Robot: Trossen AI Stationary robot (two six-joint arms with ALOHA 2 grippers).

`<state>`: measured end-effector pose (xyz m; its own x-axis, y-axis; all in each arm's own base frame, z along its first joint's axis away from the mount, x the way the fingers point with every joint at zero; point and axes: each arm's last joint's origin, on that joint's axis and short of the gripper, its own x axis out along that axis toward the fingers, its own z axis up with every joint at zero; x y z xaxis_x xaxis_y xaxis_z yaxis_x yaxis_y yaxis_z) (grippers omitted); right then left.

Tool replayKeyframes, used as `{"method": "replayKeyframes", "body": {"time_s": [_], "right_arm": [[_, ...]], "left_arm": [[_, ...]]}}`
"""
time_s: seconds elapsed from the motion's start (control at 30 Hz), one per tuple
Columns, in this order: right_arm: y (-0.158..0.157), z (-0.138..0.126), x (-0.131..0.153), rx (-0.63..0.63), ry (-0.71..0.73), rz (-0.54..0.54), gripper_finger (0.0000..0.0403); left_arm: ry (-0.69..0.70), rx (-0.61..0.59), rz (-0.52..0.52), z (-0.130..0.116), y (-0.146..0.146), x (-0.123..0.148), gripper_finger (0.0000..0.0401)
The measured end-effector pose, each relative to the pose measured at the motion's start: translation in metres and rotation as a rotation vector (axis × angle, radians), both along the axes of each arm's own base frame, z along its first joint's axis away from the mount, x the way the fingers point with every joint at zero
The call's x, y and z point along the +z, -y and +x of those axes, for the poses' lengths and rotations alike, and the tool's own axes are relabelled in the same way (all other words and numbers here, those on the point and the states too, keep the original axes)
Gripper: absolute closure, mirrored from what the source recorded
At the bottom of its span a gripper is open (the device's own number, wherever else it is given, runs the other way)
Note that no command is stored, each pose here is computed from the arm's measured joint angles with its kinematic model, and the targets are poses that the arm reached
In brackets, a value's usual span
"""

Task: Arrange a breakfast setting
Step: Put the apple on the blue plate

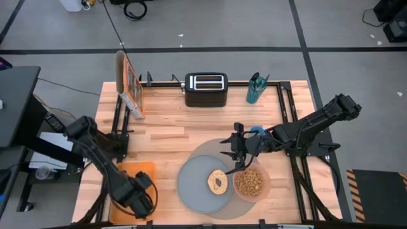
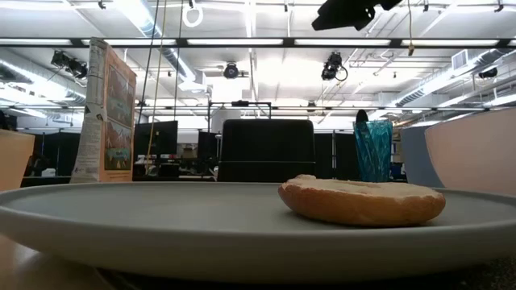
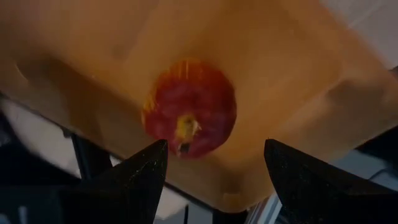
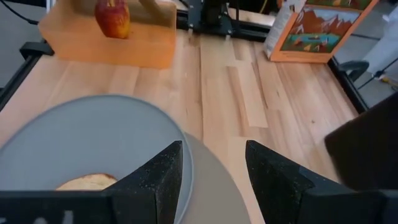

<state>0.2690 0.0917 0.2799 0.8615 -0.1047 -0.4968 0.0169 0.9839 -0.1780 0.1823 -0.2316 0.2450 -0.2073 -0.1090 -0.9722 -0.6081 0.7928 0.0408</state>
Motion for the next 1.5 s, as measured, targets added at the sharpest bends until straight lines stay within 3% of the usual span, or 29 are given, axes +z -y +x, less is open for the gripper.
{"method": "replayKeyframes", "body": {"time_s": [0.3, 0.77, 1.17, 1.5], "right_arm": [[-0.001, 0.004, 0.006, 0.065, 0.060, -0.006, 0.0220], [0.000, 0.005, 0.006, 0.072, 0.060, -0.009, 0.0220], [0.000, 0.005, 0.006, 0.071, 0.059, 0.010, 0.0220], [-0.001, 0.005, 0.005, 0.082, 0.050, 0.021, 0.0220]], "left_arm": [[-0.082, 0.012, 0.037, -0.004, 0.004, -0.008, 0.0127], [-0.032, -0.042, 0.066, -0.010, 0.005, -0.022, 0.0137], [-0.013, -0.046, 0.084, -0.011, 0.006, -0.022, 0.0254], [-0.017, -0.031, 0.091, -0.013, 0.007, -0.022, 0.0383]]}}
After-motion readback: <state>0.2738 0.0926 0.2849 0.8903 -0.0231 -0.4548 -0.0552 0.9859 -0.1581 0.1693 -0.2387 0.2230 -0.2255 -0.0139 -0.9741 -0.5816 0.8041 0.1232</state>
